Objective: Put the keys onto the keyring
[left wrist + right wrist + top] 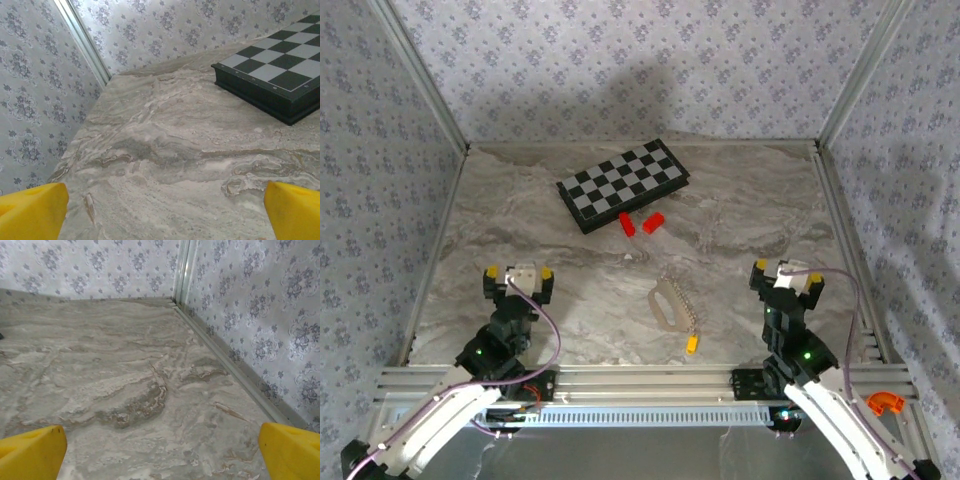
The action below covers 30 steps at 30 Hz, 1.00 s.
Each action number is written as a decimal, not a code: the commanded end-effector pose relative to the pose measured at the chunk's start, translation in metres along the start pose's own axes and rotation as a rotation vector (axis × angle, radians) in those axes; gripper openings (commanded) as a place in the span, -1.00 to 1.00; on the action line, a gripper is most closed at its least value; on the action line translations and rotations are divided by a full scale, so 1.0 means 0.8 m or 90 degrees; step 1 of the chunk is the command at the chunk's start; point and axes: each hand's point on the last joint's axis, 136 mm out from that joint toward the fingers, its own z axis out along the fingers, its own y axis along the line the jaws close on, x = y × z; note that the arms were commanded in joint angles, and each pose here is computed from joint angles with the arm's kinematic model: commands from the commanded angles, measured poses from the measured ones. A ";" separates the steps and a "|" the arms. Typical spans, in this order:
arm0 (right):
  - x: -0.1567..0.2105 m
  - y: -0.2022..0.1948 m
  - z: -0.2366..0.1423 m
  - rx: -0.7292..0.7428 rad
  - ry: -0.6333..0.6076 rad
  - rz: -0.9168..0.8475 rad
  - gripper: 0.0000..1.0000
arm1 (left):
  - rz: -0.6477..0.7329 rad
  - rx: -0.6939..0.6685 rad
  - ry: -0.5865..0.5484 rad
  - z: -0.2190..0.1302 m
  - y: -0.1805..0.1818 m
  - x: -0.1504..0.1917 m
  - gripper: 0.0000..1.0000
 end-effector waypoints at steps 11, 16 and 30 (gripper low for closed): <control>0.010 0.034 0.024 -0.109 -0.049 0.007 0.99 | -0.063 0.004 0.020 0.036 0.005 0.006 0.99; 0.009 0.030 0.037 -0.091 -0.044 0.013 0.99 | -0.082 -0.023 0.056 0.056 0.016 0.012 0.99; 0.005 0.063 0.107 -0.086 0.001 -0.026 0.99 | -0.100 -0.045 0.072 0.105 0.025 0.013 0.99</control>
